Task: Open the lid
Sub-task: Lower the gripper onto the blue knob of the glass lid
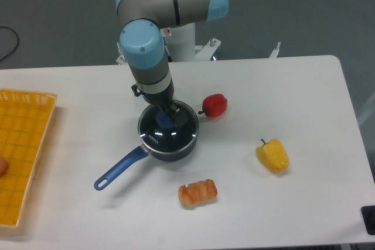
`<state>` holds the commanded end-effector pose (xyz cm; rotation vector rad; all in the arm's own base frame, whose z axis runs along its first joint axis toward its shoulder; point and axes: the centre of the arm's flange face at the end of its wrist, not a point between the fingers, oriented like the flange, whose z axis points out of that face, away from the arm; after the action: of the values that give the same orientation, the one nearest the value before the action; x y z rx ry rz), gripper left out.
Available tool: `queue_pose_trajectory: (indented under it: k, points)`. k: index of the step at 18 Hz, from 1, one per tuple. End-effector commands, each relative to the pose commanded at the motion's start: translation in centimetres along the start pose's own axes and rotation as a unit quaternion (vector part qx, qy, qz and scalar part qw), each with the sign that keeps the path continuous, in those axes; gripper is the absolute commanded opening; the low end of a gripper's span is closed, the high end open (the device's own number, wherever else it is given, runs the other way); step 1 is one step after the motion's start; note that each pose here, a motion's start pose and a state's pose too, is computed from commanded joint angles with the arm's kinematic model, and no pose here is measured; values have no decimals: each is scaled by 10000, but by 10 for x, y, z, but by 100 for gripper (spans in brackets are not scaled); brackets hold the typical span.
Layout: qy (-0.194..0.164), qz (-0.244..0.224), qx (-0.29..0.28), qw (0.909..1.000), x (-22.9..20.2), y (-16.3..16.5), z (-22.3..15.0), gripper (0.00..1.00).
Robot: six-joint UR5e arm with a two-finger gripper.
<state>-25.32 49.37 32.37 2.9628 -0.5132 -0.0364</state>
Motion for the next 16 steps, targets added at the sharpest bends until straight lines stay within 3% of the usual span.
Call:
queue_pose_trajectory:
  k: [9, 16]
  points:
    - [-155, -20, 65, 9999, 0, -3, 22, 100]
    - [-260, -35, 127, 9996, -9, -6, 10, 100]
